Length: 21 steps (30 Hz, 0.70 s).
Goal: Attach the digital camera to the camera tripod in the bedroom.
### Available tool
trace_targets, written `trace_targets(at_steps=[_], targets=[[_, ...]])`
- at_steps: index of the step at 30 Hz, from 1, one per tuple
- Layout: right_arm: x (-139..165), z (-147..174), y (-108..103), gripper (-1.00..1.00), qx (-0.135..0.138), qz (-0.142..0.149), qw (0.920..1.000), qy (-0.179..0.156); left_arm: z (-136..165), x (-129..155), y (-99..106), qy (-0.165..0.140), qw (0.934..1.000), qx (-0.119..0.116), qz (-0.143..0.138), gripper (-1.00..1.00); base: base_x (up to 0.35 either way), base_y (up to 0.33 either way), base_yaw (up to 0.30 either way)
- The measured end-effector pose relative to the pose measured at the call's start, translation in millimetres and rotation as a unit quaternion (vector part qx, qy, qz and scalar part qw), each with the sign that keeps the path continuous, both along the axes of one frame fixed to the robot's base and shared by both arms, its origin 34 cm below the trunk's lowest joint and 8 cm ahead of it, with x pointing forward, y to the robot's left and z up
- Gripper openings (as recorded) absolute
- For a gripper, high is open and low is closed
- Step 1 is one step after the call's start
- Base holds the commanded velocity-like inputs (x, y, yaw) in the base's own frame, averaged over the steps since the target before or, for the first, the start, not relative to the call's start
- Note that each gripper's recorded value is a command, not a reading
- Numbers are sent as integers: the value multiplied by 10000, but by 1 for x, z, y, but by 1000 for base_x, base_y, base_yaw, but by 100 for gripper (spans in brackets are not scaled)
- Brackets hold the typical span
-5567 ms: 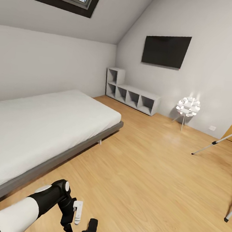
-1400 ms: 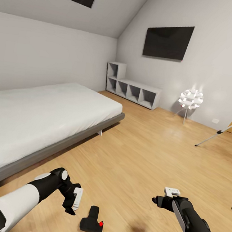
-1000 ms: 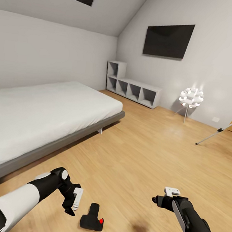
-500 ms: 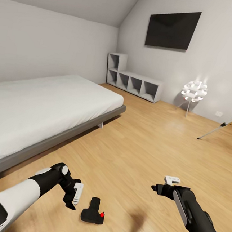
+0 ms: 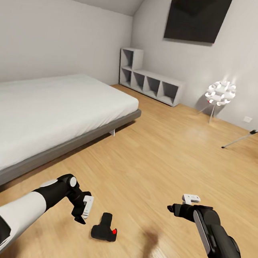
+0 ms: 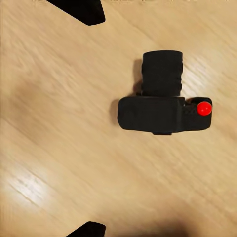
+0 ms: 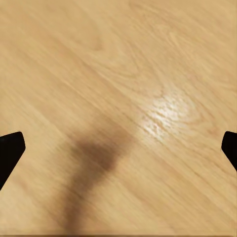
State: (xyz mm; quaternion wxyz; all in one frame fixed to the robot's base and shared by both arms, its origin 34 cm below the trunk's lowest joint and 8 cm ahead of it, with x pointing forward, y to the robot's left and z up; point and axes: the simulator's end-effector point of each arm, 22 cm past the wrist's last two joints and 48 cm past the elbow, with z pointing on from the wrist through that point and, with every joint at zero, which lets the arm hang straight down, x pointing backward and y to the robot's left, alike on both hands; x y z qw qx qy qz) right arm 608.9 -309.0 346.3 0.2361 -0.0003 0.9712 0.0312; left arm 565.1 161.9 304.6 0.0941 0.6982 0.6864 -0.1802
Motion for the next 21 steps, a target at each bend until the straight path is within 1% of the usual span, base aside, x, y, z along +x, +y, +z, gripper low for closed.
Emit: trace_targets(at_steps=[7, 14, 17, 21], targets=[[-5, -14, 1, 100, 0, 8, 9999, 138, -9, 4, 1, 37, 10000, -32, 6, 100, 0, 0, 0], [-8, -26, 2, 100, -3, 20, 9997, 249, -15, 12, -3, 27, 9998, -193, 17, 100, 0, 0, 0], [-7, -28, 2, 100, -5, 31, 9997, 241, -19, 12, -4, 62, 9997, -231, 31, 100, 0, 0, 0], [6, -16, 5, 100, -6, 69, 10000, 34, -20, 20, -6, 43, 9995, -312, 49, 100, 0, 0, 0]])
